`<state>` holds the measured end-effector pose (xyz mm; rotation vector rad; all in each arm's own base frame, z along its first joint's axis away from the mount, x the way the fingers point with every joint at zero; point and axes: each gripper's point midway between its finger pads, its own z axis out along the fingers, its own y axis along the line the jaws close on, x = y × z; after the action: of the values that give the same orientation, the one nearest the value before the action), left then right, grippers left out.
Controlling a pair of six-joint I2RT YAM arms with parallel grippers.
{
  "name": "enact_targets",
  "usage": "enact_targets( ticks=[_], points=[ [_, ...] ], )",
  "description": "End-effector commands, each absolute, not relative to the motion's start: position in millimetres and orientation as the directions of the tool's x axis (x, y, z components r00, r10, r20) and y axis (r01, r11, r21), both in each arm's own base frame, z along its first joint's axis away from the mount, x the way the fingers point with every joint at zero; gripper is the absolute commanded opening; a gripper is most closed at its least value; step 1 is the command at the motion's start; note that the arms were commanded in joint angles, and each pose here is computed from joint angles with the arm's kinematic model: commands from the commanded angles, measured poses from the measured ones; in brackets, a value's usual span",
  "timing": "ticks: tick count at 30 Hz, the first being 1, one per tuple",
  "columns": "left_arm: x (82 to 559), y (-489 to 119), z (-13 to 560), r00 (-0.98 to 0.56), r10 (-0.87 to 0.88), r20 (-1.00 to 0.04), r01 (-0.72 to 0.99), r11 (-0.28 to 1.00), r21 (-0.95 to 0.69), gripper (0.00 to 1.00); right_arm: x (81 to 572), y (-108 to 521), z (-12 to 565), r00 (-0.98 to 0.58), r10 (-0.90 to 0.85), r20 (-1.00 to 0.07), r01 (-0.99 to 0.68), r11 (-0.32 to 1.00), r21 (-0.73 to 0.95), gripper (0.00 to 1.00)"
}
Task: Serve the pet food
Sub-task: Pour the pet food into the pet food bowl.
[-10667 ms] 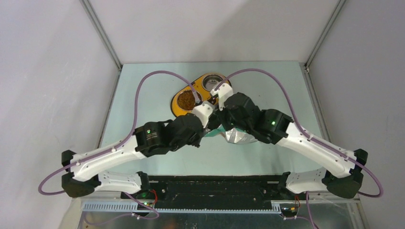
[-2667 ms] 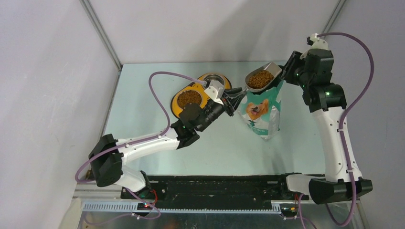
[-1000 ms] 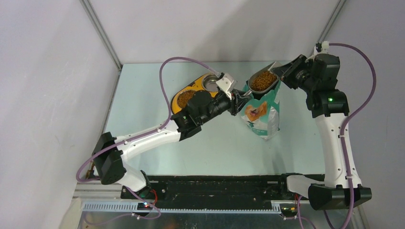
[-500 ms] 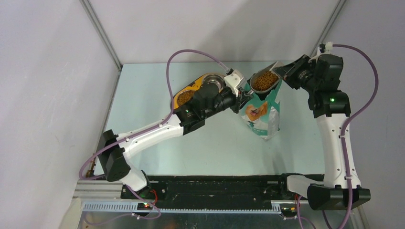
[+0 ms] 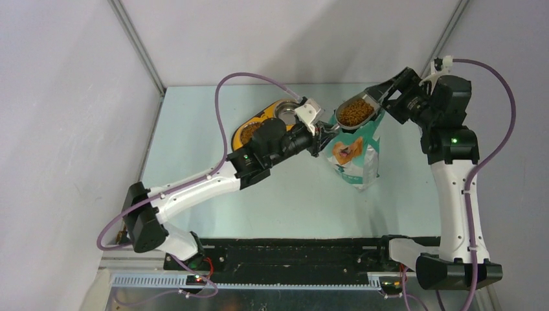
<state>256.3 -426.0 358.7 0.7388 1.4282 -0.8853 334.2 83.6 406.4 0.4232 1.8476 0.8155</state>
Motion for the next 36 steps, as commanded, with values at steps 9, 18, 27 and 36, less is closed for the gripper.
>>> enact_targets(
  ticks=[9,18,27,36],
  points=[
    [244.3,-399.3,436.0,0.055,-0.277,-0.959,0.854,0.51,-0.099,0.0,312.6,37.1,436.7,-0.204,0.56,-0.803,-0.02,0.818,0.575,0.82],
    [264.9,-404.2,410.1,0.015,-0.234,-0.972,0.805,0.579,-0.127,0.0,301.0,75.4,387.5,-0.428,0.46,-0.778,-0.167,0.805,0.569,0.8],
    [272.3,-415.2,405.0,-0.039,-0.215,-0.976,0.796,0.584,-0.16,0.0,274.5,97.2,358.4,-0.439,0.365,-0.821,-0.245,0.831,0.5,0.81],
    [276.8,-407.3,428.6,0.01,-0.272,-0.962,0.776,0.609,-0.164,0.0,262.9,76.7,376.4,-0.337,0.417,-0.844,-0.177,0.853,0.492,0.83]
  ],
)
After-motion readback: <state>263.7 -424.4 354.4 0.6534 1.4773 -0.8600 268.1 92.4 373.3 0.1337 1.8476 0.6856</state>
